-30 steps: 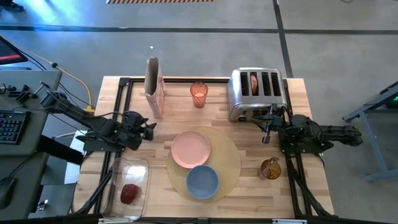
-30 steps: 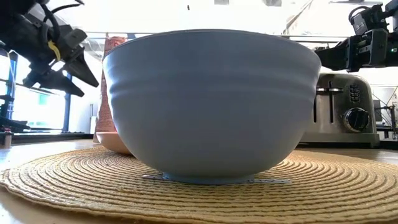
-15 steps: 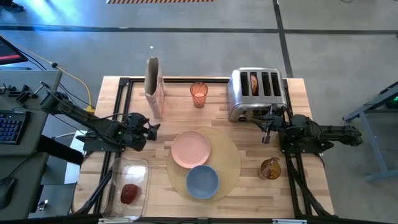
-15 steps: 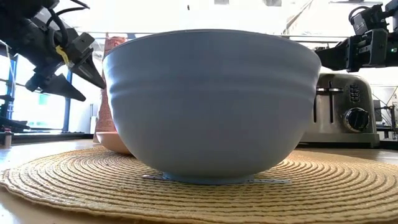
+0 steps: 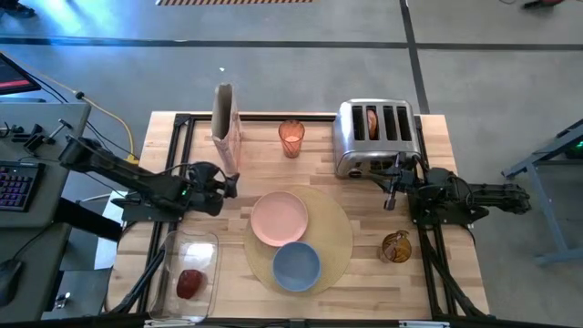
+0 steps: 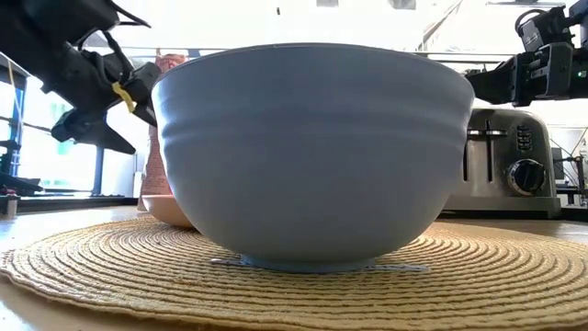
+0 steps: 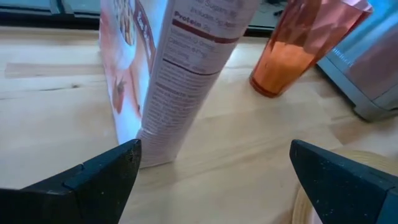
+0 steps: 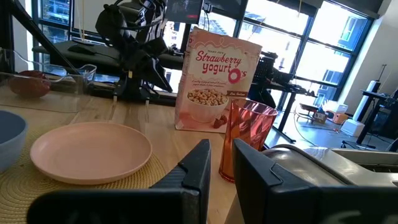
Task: Arrange a breakfast setting
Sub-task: Pour the cereal into the blue bowl
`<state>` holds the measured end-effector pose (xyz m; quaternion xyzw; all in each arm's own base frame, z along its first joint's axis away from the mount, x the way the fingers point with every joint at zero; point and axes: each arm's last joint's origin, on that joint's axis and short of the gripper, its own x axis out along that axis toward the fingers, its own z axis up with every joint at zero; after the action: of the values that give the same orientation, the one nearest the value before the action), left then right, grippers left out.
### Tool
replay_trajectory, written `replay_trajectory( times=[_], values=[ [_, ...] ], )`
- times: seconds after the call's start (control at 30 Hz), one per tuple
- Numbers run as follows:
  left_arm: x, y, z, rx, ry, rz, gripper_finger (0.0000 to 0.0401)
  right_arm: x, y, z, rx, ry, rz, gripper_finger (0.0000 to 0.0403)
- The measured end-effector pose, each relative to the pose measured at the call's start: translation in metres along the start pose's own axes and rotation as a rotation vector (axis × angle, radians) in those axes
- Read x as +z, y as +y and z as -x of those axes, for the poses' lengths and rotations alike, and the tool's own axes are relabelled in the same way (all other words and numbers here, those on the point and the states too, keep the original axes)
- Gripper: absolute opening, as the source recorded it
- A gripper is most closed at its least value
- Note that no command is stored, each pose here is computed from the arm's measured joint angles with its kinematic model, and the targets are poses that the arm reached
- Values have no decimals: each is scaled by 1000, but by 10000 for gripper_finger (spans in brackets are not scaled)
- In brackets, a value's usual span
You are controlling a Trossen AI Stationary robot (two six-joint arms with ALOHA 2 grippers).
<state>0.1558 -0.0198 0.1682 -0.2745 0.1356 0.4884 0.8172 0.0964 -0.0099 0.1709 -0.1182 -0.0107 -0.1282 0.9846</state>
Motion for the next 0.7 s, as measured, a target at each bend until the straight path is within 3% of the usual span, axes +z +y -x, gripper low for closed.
replay_trajectory(
  times=[0.3,0.7],
  values=[
    [-7,-2,-14,80,-53,-31,400,0,0,0,0,0,0,52],
    [-16,-9,-46,188,-191,9,400,0,0,0,0,0,0,52]
  ],
)
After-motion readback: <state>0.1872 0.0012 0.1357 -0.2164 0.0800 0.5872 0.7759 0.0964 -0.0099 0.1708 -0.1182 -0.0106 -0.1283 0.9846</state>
